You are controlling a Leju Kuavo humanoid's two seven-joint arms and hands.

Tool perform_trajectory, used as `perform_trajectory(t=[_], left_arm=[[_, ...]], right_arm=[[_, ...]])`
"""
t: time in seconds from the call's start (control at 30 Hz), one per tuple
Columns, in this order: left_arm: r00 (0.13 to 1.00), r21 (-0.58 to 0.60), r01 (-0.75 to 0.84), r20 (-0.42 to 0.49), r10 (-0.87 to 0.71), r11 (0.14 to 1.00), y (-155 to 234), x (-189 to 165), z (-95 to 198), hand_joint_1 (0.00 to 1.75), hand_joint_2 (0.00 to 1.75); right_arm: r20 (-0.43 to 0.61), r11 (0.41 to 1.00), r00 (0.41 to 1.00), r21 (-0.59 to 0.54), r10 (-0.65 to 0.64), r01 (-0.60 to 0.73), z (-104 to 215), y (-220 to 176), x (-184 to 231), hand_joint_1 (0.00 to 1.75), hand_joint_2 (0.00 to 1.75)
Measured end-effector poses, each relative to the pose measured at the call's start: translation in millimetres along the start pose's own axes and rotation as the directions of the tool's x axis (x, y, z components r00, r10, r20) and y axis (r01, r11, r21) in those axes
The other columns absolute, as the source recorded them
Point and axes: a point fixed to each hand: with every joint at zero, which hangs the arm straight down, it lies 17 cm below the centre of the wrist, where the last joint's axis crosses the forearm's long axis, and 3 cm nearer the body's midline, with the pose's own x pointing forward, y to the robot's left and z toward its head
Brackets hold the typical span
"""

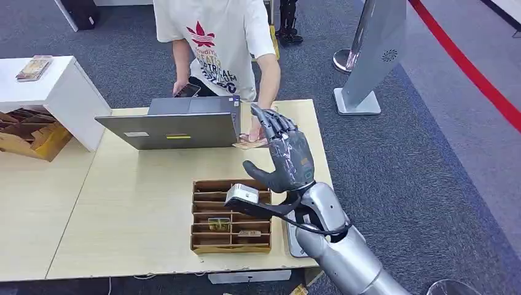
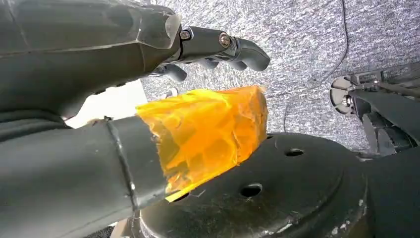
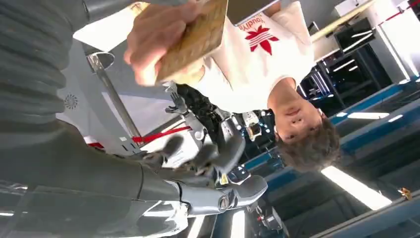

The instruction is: Pass the card to the sensor for recognition and then transmit it.

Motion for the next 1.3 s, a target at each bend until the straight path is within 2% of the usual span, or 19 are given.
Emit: perform_trajectory(t=[0.47,0.5,0.53,0.57,0.7,0.83,0.9,0.97,1.3], left_arm=[[1.0,0.001,0.001,0.0,-0.001,1.0,0.8,-0.2,-0.1,0.0,0.0],[1.0,0.001,0.001,0.0,-0.001,1.0,0.8,-0.1,-0.1,0.0,0.0],[1.0,0.001,0.001,0.0,-0.001,1.0,0.8,-0.1,-0.1,0.0,0.0],[1.0,0.001,0.001,0.0,-0.001,1.0,0.8,-0.1,-0.1,0.0,0.0],[1.0,0.001,0.002,0.0,-0.002,1.0,0.8,-0.1,-0.1,0.0,0.0],[1.0,0.001,0.002,0.0,-0.002,1.0,0.7,-0.1,-0.1,0.0,0.0],[1.0,0.001,0.002,0.0,-0.002,1.0,0.7,-0.1,-0.1,0.0,0.0],[1.0,0.001,0.002,0.0,-0.002,1.0,0.7,-0.1,-0.1,0.0,0.0],[1.0,0.001,0.001,0.0,-0.001,1.0,0.7,-0.2,-0.1,0.0,0.0]], right_arm=[[0.003,1.0,1.0,0.001,0.005,-0.005,-0.1,0.0,0.5,0.0,1.75],[0.003,1.0,1.0,0.001,0.005,-0.005,-0.1,0.1,0.4,0.24,1.75],[0.003,1.0,1.0,0.001,0.005,-0.005,-0.1,0.1,0.5,0.35,1.75],[0.003,1.0,1.0,0.001,0.005,-0.005,-0.1,0.1,0.5,1.47,1.75],[0.002,1.0,1.0,0.003,0.005,-0.005,0.1,0.6,0.2,1.71,1.75],[0.001,1.0,1.0,0.005,0.004,-0.004,0.3,1.1,-0.1,1.68,1.75],[0.001,1.0,1.0,0.005,0.004,-0.004,0.4,1.4,-0.3,1.75,1.75],[0.0,1.0,1.0,0.005,0.004,-0.004,0.4,1.4,-0.4,1.71,1.75],[-0.005,1.0,1.0,0.008,0.005,-0.005,1.1,2.5,-2.5,1.75,1.75]])
